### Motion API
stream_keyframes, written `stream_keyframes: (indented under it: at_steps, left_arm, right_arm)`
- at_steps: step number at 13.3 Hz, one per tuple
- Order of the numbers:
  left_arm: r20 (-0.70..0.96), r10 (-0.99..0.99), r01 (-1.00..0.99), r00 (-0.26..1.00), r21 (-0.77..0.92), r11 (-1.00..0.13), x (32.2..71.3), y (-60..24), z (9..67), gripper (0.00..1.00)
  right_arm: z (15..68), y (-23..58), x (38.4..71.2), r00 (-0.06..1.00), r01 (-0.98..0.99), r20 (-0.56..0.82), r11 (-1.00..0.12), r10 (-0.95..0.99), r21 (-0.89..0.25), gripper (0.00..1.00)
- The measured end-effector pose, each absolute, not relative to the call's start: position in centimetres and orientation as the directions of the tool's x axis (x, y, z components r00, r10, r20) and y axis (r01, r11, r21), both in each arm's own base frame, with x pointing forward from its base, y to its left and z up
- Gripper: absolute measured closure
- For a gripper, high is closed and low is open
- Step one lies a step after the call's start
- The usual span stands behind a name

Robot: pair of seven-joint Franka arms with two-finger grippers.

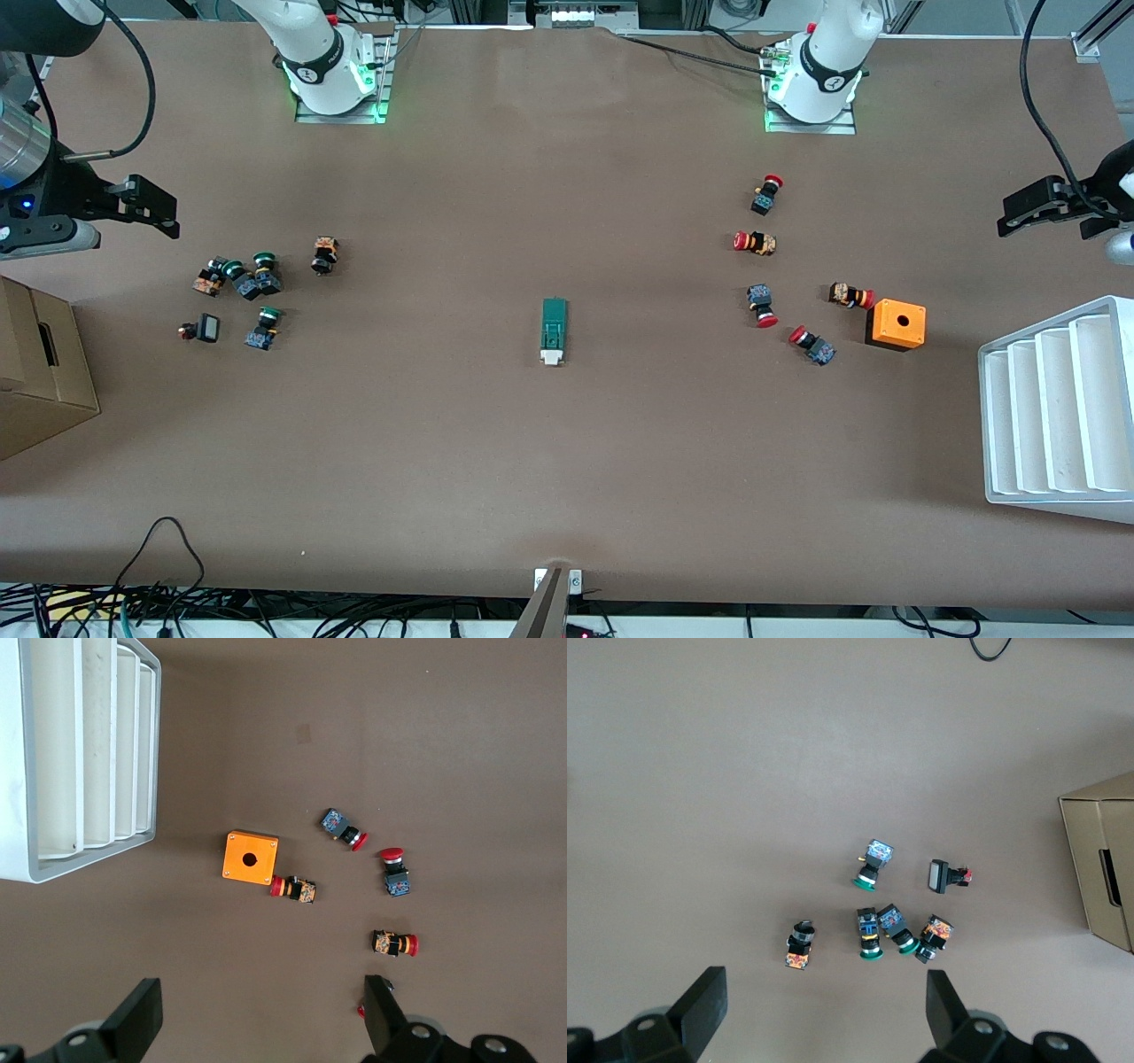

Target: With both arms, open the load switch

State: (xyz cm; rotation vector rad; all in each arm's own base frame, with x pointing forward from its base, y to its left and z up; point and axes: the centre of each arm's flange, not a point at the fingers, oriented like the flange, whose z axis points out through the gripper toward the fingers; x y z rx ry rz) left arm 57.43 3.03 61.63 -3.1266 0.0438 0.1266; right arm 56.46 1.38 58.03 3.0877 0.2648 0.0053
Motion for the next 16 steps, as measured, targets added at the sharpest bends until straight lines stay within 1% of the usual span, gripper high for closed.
stream_keyframes:
  at_steps: [8,13,16]
  left_arm:
    - [-0.08,-0.035,-0.035,0.996,-0.002,-0.999,57.5,2.2,61.6,0.0]
    - [-0.059,-0.037,-0.035,0.998,0.025,-0.999,57.9,-2.9,61.2,0.0]
    - [-0.049,0.014,0.016,0.999,0.028,-0.999,58.0,-9.7,60.2,0.0]
  right_arm:
    - [58.0,1.4,56.5,0.985,0.17,0.0,-0.985,0.17,0.043,0.0]
    - [58.0,1.1,56.5,0.986,0.165,0.0,-0.985,0.166,0.043,0.0]
    - [58.1,0.1,56.5,0.989,0.148,0.003,-0.988,0.148,0.043,0.0]
